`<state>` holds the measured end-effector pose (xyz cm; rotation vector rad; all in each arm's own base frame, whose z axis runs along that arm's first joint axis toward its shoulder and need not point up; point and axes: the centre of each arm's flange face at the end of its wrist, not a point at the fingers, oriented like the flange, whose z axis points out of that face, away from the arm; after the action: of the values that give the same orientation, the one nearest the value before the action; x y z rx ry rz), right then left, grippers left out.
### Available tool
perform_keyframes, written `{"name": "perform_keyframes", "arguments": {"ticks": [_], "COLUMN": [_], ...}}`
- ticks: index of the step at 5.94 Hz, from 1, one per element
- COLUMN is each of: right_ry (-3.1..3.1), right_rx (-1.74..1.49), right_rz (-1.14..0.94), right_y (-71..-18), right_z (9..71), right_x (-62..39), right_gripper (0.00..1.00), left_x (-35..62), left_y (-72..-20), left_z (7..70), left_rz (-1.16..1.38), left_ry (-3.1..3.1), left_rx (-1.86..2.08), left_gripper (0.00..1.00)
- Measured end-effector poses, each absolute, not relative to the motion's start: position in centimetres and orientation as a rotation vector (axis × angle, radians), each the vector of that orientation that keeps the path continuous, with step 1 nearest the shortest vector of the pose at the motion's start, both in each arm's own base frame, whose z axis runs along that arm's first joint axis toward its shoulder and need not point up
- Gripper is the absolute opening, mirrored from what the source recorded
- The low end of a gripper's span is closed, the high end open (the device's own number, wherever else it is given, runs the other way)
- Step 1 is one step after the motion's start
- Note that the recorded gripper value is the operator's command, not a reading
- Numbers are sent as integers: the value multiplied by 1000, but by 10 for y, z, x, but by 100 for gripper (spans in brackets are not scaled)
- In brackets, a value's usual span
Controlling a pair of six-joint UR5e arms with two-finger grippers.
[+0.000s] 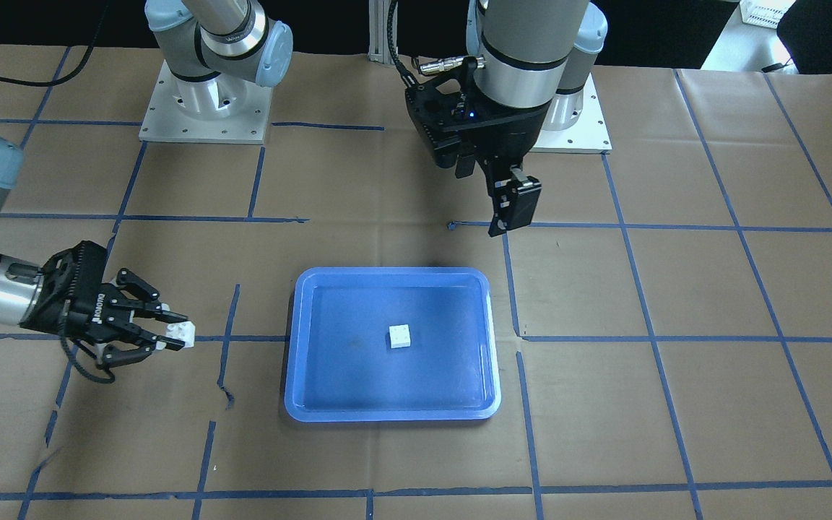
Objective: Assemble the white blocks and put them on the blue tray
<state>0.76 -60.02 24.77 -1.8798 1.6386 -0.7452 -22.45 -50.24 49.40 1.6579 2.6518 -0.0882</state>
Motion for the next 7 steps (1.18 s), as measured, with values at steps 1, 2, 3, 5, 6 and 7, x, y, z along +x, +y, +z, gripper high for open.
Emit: {"name": "perform_keyframes", "arguments": {"ticks": [1,2,3,5,6,7], "right_ry": [1644,1667,1695,1756,1790,1824], "right_rx": [-1859,-1839,-1817,-1753,-1727,-1708], "right_rz": [-778,-804,-824,-842,-847,-848], "right_y": [-596,-591,-583,-573,-573,-573], "right_z": [245,240,237,223,207,191], "right_x": [52,97,137,189,204,219], "right_gripper": [25,25,25,25,25,25], "left_x": [-189,-160,-141,-131,-131,-131], "left_y": [-498,-494,-491,-488,-486,-482], "left_z": [513,525,533,543,544,544], "left_rz": [-113,-128,-149,-261,-294,-296], "left_ry": [2775,2892,2979,3091,3115,3127], "left_rx": [1420,1163,919,374,178,94], "left_gripper": [99,99,99,99,99,99]}}
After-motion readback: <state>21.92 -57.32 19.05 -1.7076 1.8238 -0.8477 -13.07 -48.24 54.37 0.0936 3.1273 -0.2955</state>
